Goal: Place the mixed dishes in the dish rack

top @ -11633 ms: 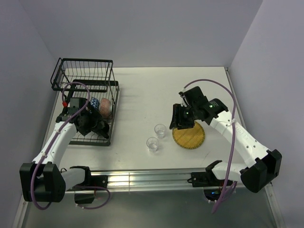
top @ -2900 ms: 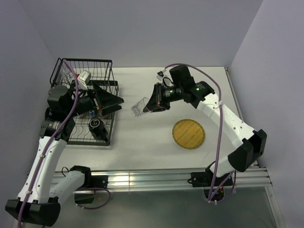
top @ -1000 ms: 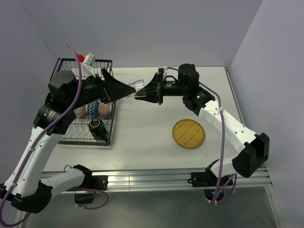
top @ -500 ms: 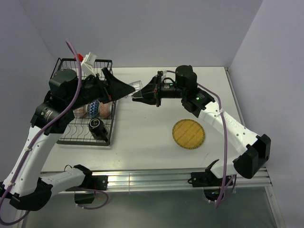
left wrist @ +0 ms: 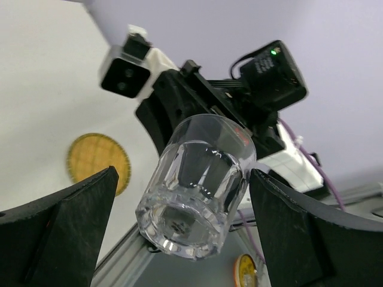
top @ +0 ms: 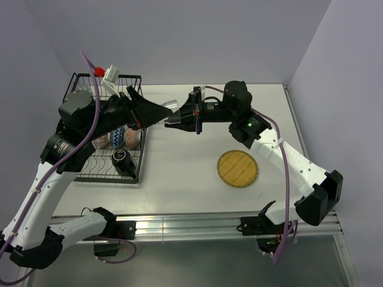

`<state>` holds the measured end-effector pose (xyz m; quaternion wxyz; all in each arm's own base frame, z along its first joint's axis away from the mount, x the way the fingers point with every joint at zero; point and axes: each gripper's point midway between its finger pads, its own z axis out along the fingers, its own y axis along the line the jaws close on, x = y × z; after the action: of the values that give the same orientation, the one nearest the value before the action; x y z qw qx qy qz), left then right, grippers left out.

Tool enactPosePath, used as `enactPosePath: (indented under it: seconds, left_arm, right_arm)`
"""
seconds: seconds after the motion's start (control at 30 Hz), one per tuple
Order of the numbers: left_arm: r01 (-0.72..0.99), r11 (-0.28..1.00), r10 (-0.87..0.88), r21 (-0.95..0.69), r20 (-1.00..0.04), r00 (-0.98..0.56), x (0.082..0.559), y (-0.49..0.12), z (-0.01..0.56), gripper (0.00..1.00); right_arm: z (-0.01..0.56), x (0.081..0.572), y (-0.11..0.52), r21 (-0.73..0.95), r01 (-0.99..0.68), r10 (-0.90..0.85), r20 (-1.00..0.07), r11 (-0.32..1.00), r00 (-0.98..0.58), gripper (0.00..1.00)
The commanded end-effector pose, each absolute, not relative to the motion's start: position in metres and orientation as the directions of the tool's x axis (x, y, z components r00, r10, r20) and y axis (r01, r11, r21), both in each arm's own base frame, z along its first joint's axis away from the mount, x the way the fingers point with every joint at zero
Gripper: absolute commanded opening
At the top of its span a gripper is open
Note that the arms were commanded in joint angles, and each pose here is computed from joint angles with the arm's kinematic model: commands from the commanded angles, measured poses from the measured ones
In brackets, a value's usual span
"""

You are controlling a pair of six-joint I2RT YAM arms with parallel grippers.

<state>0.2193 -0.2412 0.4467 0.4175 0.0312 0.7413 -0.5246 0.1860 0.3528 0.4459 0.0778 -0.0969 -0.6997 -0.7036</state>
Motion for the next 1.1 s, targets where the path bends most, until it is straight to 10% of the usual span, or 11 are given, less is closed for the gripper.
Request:
enactPosePath:
  seconds: [0.0, 1.07]
  left_arm:
    - [0.295, 0.579, -0.263, -0.76, -0.516, -0.815, 0.229, -0.247, 0.341, 0.95]
    - [0.344, 0.489, -0.257, -0.801, -0.51, -0.821, 0.21, -0.246, 0.374, 0.72]
  right_arm:
    - [0.562, 0.07, 0.298, 0.921, -0.153, -0.23, -0.245, -0.358, -0.942, 0.0]
    - [0.506, 0.115, 0.32, 0.967, -0.194, -0.133, -0.216, -0.165, -0.967, 0.0]
